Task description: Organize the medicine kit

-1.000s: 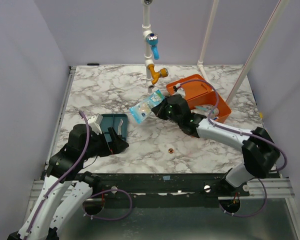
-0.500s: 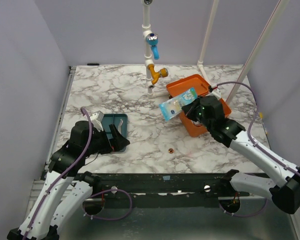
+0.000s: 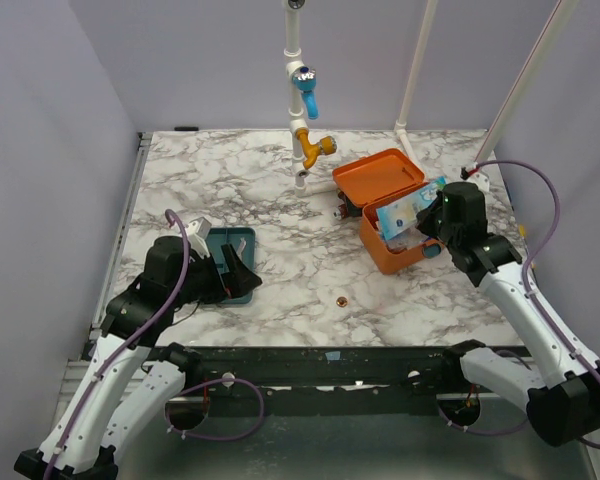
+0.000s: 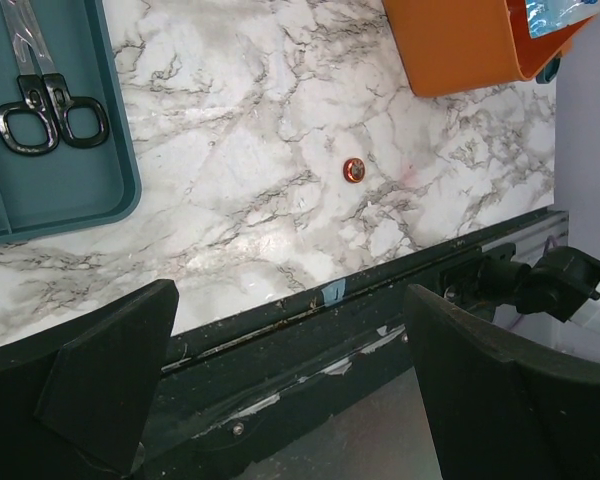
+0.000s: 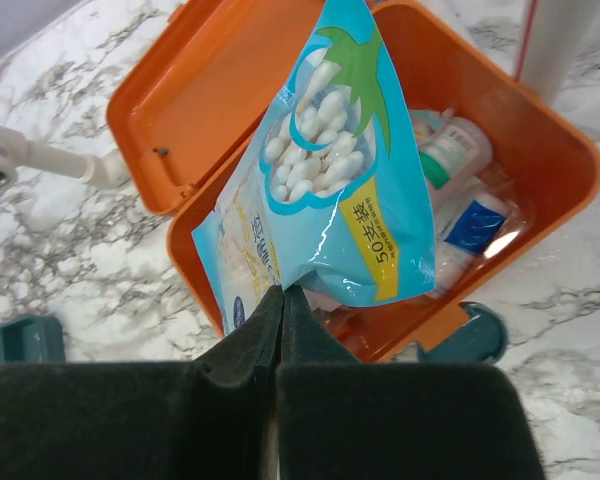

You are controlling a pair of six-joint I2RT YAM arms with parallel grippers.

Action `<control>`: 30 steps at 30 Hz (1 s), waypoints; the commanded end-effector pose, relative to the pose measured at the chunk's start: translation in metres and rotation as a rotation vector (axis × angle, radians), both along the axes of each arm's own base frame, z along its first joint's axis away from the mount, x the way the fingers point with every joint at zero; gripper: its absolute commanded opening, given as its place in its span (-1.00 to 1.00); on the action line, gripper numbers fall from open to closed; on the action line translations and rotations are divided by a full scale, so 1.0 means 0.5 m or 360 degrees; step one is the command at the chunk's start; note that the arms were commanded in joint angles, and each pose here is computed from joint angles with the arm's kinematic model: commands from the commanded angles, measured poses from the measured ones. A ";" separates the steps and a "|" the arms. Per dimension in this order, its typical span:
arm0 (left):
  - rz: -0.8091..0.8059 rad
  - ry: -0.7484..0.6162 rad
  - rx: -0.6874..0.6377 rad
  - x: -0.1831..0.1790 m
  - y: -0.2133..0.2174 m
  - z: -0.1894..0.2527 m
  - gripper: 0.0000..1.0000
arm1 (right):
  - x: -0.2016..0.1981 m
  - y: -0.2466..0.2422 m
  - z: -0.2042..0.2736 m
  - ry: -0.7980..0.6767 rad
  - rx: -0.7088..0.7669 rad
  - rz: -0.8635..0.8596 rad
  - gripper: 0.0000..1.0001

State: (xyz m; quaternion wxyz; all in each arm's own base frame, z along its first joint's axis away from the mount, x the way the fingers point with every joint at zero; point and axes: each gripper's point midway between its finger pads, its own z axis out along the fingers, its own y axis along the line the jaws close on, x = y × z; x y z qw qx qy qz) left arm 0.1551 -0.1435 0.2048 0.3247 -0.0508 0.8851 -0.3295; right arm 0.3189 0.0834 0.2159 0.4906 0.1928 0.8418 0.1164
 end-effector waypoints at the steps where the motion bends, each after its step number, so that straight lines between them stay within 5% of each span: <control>1: -0.0033 -0.0087 -0.0011 0.015 -0.006 0.028 0.97 | -0.003 -0.036 0.013 0.0012 -0.0107 0.0006 -0.99; 14: -0.0056 -0.0083 0.0013 0.018 -0.007 0.016 0.97 | 0.011 0.000 -0.075 0.0123 -0.0121 0.0220 -0.99; 30: -0.0031 -0.0093 0.0022 0.015 0.001 0.021 0.97 | -0.016 0.088 -0.180 0.0298 0.0252 0.0400 -0.99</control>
